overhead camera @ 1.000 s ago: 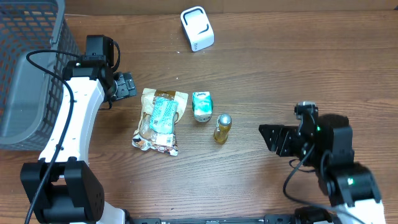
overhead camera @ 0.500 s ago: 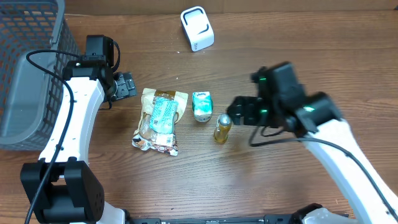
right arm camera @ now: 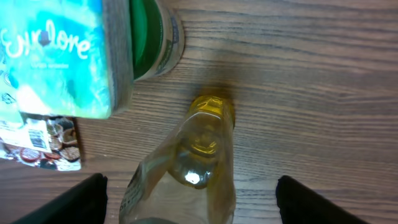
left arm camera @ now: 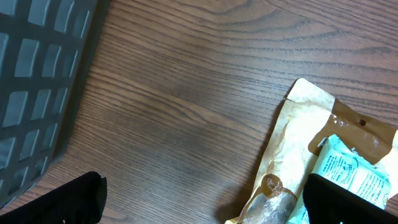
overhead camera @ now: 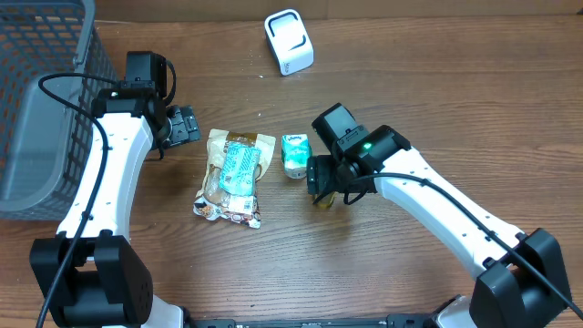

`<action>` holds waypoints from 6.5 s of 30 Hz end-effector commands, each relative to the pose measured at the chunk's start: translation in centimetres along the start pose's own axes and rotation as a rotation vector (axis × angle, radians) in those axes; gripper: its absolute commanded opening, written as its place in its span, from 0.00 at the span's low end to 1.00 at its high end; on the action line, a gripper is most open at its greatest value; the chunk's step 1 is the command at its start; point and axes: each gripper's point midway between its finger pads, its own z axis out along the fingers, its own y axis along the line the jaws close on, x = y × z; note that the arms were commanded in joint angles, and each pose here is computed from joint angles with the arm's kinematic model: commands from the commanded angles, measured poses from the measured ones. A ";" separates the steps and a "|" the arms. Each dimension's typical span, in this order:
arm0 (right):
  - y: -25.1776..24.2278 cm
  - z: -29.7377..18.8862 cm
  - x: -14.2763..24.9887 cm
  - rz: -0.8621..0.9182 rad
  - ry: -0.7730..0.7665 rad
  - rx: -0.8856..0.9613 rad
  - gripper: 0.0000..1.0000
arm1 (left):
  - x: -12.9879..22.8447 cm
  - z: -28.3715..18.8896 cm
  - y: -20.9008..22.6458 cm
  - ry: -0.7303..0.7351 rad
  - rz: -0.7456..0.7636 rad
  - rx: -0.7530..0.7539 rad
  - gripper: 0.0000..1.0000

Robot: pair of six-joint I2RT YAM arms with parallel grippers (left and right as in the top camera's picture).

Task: Scan the item barcode

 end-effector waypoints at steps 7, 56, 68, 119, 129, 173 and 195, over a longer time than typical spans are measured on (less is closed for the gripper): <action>-0.2 -0.8 -1.2 0.011 -0.063 0.037 0.43 | -0.5 -0.5 -0.1 -0.020 0.016 0.004 1.00; -9.8 -1.6 -5.4 0.043 -0.110 0.183 0.28 | -0.5 -0.5 -0.1 -0.020 0.016 0.004 1.00; -9.0 -1.4 -5.3 0.024 -0.078 0.078 0.32 | -0.5 -0.5 -0.1 -0.020 0.016 0.004 1.00; -0.4 -10.8 -8.7 -0.092 -0.224 -0.152 0.45 | -0.5 -0.5 -0.1 -0.020 0.016 0.004 1.00; 4.9 -7.1 -5.7 -0.224 -0.183 -0.224 0.40 | -0.5 -0.5 -0.1 -0.020 0.016 0.004 1.00; 10.6 1.2 -7.4 -0.387 -0.525 0.037 0.50 | -0.5 -0.5 -0.1 -0.020 0.016 0.004 1.00; 9.0 -4.0 -8.9 -0.324 -0.582 0.010 0.50 | -0.5 -0.5 -0.1 -0.020 0.016 0.004 1.00</action>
